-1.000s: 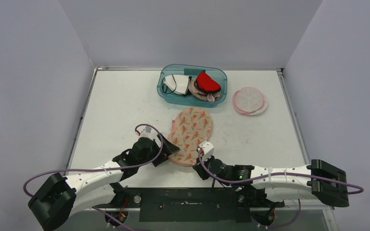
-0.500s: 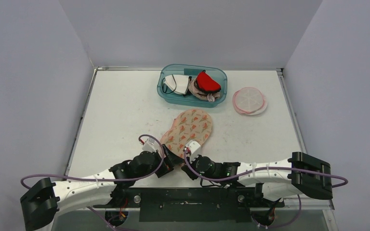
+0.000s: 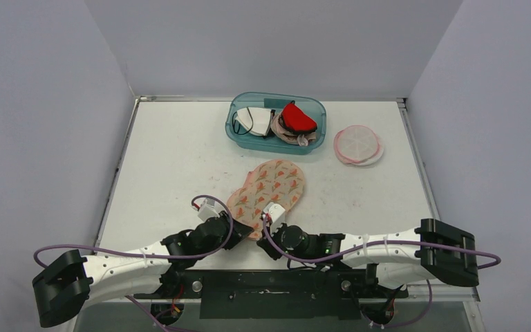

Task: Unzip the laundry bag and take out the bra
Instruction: Open the laundry bag at the center of the board.

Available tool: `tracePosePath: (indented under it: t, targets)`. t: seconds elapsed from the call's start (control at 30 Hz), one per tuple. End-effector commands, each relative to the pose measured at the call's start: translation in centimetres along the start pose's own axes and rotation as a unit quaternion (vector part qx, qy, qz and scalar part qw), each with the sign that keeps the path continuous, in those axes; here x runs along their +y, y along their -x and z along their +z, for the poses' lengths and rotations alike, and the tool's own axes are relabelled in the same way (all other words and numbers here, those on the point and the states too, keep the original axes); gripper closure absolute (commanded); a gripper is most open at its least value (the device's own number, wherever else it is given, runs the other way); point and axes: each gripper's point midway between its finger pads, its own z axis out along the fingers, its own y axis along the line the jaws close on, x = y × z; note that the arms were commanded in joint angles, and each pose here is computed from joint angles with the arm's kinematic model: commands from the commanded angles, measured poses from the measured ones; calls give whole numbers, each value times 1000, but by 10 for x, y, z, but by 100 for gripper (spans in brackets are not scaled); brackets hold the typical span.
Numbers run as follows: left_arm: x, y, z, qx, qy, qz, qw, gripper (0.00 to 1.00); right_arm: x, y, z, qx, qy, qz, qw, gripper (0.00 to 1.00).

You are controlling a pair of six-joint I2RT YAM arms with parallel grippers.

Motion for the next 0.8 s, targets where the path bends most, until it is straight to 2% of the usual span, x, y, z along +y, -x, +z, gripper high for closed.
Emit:
tracePosePath:
  t: [0.0,0.13,0.77]
  targets:
    - [-9,11,1,-29,-4,-6,1000,84,11,27,-9,-44,18,13,999,95]
    - [-4,13,2,-34,3,-9,999,100,4,22,-13,-42,6,15,999,95]
    - [4,18,2,-46,19,-21,999,100,-44,-12,-30,-31,-77,32,996,95]
